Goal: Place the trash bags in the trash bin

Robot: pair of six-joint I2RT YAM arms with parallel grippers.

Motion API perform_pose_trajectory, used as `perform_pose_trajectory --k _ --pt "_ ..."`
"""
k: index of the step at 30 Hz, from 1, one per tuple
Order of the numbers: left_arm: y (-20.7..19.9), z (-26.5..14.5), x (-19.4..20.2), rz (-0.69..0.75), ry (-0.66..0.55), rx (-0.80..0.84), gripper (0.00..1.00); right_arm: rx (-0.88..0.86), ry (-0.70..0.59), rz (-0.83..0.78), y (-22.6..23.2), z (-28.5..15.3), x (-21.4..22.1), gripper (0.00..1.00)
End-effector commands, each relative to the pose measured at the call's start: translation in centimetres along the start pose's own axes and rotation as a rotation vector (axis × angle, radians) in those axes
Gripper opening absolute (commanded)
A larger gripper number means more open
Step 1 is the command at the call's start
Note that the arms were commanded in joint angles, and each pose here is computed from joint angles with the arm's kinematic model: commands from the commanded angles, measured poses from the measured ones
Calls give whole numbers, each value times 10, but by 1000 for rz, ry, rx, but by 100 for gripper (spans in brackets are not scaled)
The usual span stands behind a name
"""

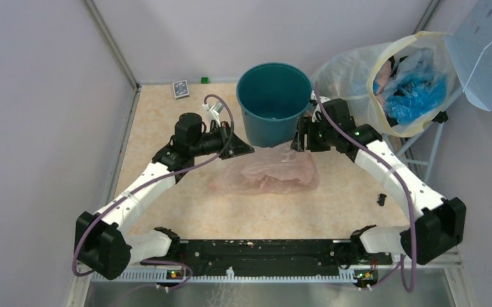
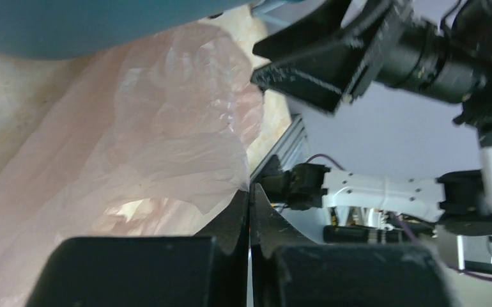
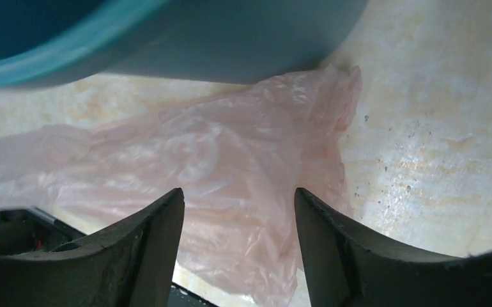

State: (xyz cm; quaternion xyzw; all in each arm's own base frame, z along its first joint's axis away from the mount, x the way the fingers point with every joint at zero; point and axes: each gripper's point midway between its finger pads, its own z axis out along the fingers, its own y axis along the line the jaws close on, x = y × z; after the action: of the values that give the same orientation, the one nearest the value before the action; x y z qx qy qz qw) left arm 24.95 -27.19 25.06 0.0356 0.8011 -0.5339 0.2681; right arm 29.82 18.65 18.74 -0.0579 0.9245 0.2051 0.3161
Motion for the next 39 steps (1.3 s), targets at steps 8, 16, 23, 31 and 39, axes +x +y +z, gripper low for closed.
perform_pose_trajectory --k 8,16,23,31,39 --pt "-53 -17 -31 -151 -151 88 0 -139 -274 -256 83 -103 -28 69" --pt "-73 -7 -29 -205 -170 112 0 -296 -358 -355 150 -111 -12 73" --pt "-79 -8 -39 -268 -199 93 0 -350 -411 -398 183 -100 -5 77" --pt "-60 -6 -29 -493 -218 89 0 -245 -341 -324 160 -81 22 76" --pt "-59 -3 -28 -580 -215 110 0 -212 -334 -280 162 -62 45 82"
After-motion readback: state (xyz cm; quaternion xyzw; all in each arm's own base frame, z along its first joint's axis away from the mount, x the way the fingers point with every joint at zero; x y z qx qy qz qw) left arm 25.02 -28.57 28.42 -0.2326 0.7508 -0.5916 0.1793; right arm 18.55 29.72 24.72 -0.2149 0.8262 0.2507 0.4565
